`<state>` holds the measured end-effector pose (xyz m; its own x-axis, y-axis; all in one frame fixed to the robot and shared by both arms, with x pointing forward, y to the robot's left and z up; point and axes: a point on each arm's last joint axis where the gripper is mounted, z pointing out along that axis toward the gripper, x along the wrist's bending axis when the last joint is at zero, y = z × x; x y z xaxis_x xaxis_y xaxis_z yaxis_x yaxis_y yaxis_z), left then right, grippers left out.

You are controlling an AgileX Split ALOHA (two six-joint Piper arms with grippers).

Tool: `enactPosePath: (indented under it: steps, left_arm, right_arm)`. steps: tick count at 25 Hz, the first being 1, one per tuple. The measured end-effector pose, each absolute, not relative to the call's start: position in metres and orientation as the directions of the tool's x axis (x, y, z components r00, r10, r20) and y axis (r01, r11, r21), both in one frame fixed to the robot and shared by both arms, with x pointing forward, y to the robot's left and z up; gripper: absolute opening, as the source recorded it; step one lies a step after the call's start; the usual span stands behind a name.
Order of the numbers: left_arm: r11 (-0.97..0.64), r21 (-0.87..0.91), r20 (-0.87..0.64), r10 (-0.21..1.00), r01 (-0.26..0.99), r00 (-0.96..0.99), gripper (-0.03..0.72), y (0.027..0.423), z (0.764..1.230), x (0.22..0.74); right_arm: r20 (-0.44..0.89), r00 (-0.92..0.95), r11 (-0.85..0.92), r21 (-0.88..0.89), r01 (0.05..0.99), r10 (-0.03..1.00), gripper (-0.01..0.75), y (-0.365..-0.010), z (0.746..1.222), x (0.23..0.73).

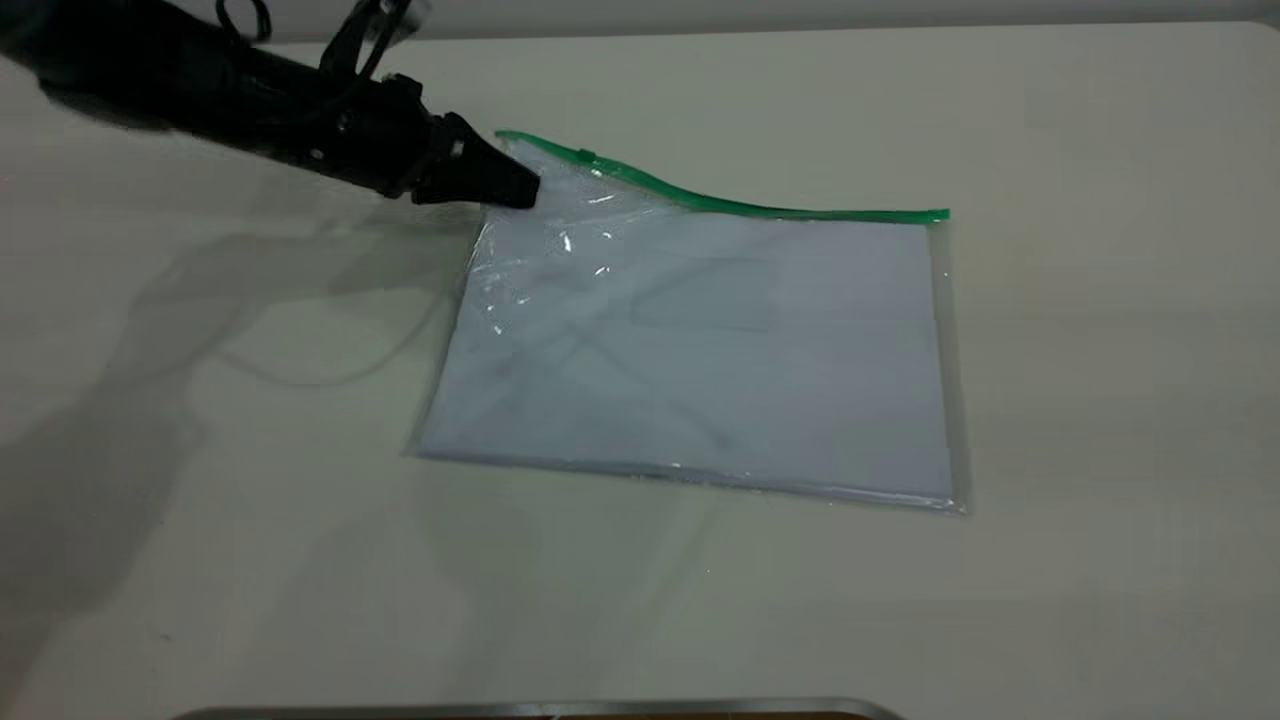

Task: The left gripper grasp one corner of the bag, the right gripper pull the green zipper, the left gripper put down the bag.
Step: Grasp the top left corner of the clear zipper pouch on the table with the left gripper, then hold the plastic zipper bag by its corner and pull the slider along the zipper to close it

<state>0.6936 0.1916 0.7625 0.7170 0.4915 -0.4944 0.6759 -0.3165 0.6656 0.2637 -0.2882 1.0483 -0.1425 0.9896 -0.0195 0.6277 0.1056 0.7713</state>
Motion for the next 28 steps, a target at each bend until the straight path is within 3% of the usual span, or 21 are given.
enactPosePath:
  steps: [4, 8, 19, 28]
  left_arm:
    - [-0.556, 0.669, -0.348, 0.352, 0.493, 0.869, 0.053, 0.197, 0.788, 0.691]
    - [-0.668, 0.659, -0.247, 0.241, 0.345, 0.939, 0.053, 0.201, 0.811, 0.696]
    - [-0.727, 0.676, -0.166, 0.01, 0.121, 0.986, 0.053, 0.196, 0.84, 0.703]
    - [-0.743, 0.663, -0.09, -0.198, -0.09, 0.976, 0.053, 0.147, 0.838, 0.688]
  right_arm:
    - [-0.004, -0.252, 0.172, 0.741, 0.649, 0.968, 0.468, -0.282, 1.055, 0.306]
    - [0.022, -0.364, 0.237, 0.723, 0.649, 0.931, 0.468, -0.275, 1.047, 0.356]
    - [0.118, -0.562, 0.33, 0.703, 0.629, 0.819, 0.468, -0.263, 0.989, 0.472]
    - [0.173, -0.67, 0.363, 0.729, 0.58, 0.722, 0.468, -0.253, 0.945, 0.545]
